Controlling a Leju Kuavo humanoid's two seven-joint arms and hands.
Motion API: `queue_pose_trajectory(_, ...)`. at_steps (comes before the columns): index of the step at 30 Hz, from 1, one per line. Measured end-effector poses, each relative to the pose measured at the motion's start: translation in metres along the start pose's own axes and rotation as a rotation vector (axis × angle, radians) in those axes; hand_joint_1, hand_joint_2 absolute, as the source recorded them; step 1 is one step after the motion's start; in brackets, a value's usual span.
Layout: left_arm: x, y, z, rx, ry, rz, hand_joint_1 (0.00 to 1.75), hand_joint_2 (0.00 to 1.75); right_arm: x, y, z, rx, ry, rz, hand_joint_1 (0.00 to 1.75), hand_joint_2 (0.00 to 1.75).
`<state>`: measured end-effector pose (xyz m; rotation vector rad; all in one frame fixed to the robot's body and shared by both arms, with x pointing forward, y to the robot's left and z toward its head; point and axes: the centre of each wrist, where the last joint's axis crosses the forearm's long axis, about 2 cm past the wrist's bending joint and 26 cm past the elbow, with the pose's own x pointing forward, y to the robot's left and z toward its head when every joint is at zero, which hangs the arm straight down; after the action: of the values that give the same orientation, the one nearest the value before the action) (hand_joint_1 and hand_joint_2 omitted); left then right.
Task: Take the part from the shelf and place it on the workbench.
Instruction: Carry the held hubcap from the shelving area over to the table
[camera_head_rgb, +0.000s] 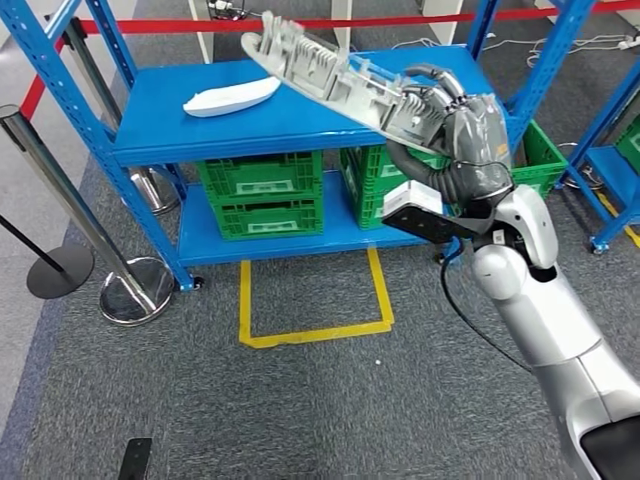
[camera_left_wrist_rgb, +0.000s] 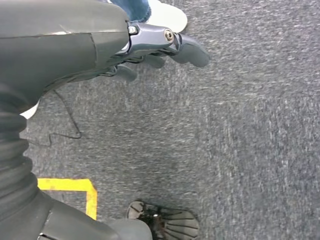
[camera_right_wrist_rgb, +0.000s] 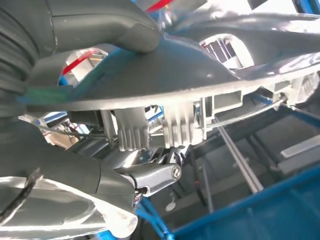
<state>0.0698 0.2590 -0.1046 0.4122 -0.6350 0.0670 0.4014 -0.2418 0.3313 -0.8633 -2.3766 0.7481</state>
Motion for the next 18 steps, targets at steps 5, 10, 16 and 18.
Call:
queue_pose_trajectory(5,-0.001,0.003,-0.001,0.007,0.002,0.000,0.00,1.75,-0.004,-0.003,0.002,-0.003,0.015,-0.027,1.75,1.75)
queue_pose_trajectory(10,0.000,0.004,-0.002,0.007,0.007,-0.004,0.00,1.75,-0.011,-0.007,0.005,0.004,0.034,-0.033,1.75,1.75)
queue_pose_trajectory(16,0.003,0.004,-0.004,0.007,0.003,-0.006,0.00,1.75,-0.015,-0.014,0.005,-0.004,0.043,-0.023,1.75,1.75)
queue_pose_trajectory(18,0.006,0.003,-0.005,0.005,-0.003,-0.006,0.00,1.75,-0.019,-0.017,0.006,-0.004,0.047,-0.013,1.75,1.75)
